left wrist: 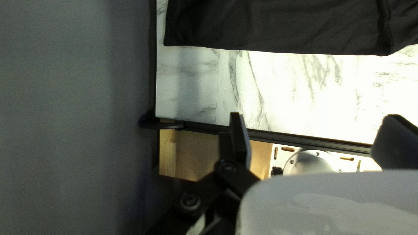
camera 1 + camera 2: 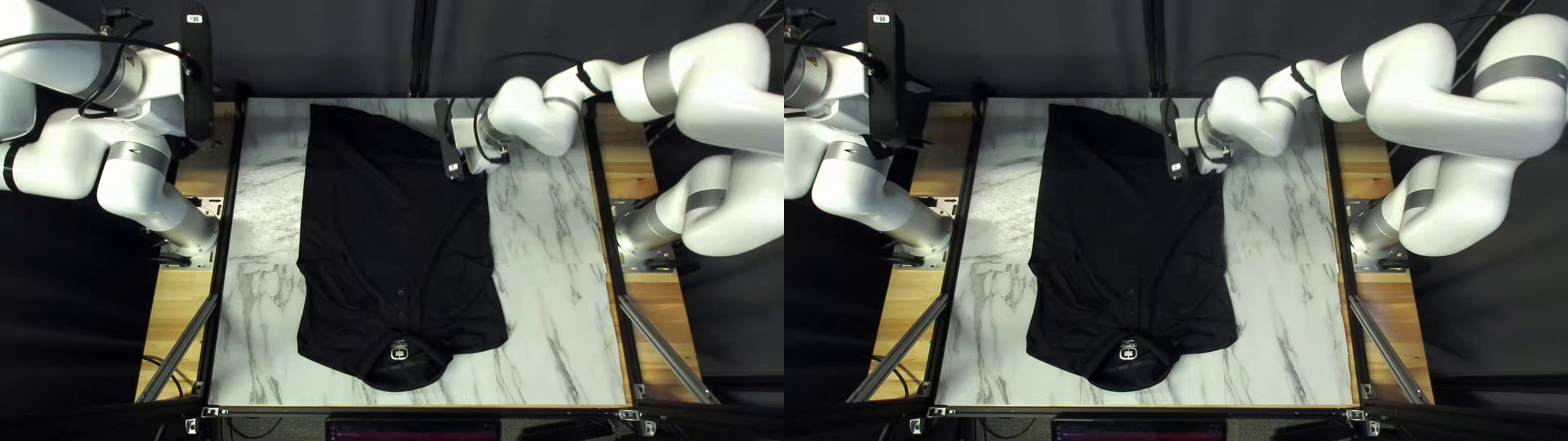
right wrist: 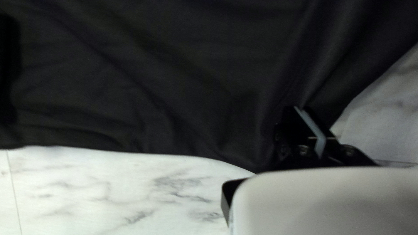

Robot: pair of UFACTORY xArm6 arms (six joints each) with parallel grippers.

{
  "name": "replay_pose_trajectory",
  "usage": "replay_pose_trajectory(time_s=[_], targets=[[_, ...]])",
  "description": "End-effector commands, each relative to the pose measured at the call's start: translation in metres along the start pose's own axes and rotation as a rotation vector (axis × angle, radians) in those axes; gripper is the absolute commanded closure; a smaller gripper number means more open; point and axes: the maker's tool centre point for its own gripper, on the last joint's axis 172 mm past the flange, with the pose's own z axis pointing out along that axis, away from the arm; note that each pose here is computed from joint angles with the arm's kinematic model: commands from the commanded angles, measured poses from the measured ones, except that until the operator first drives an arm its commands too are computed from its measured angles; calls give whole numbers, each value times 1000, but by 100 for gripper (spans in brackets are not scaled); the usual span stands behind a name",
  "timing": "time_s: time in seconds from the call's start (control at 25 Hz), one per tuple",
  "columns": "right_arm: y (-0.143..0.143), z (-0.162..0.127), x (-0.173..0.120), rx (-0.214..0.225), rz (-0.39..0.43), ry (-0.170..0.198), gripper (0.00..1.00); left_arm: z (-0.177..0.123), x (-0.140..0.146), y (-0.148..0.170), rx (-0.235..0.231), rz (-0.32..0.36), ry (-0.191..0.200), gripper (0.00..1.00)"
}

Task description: Fold t-shirt

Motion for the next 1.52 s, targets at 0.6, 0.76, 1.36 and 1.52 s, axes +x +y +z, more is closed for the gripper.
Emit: replay_pose_trajectory(time_s=[0.6, 0.76, 1.36, 1.52], targets=[[-61, -37, 43, -132, -140, 72, 100, 0, 0, 0, 0, 0, 0, 0], [-80, -37, 49, -138, -183, 89, 100, 0, 0, 0, 0, 0, 0, 0], [-97, -39, 58, -128, -234, 87, 100, 0, 0, 0, 0, 0, 0, 0], [-121, -53, 73, -199, -290, 120, 100, 0, 0, 0, 0, 0, 0, 0]])
